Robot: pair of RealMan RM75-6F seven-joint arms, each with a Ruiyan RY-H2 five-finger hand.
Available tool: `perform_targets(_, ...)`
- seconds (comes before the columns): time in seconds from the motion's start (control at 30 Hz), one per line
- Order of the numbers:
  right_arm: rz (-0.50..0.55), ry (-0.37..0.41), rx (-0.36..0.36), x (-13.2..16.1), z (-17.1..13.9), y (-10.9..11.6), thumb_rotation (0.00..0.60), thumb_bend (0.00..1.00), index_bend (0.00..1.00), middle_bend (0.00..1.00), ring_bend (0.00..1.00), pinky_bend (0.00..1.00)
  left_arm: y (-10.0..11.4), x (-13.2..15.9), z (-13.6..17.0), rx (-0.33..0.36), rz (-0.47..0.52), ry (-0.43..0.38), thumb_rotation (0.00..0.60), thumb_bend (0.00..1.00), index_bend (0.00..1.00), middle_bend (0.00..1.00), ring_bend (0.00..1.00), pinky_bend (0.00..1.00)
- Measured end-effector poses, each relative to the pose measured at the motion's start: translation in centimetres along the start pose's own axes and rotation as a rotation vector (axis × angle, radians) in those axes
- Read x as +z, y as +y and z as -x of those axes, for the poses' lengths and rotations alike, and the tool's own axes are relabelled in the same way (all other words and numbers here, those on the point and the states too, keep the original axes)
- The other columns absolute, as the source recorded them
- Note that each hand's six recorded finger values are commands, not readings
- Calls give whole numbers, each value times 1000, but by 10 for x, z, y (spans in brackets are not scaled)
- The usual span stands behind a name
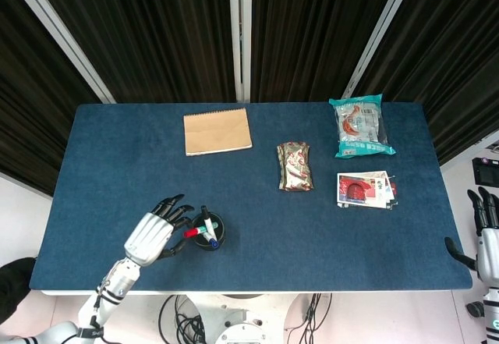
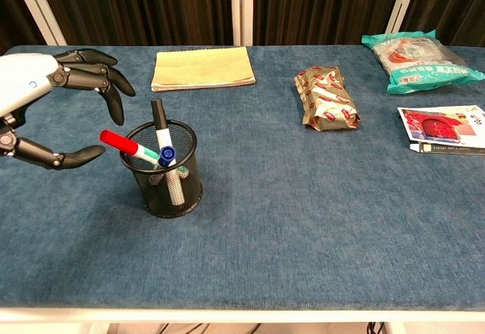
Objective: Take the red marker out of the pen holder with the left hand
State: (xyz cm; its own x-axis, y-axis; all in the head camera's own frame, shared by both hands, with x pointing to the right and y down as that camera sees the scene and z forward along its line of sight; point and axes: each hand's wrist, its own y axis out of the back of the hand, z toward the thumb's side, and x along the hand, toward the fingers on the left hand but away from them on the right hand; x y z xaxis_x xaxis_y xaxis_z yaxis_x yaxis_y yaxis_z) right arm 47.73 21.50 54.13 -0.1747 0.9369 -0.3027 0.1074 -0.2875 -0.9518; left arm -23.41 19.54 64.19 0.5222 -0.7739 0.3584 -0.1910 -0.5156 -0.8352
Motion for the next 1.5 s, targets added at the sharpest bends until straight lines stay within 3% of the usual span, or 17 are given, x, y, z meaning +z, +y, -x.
perform_targets(1.5,6,-26,20,-4,2,-6,600,176,0,0,0,0,-3,2,-7,14,8,-17,600,369,556,255,83,188)
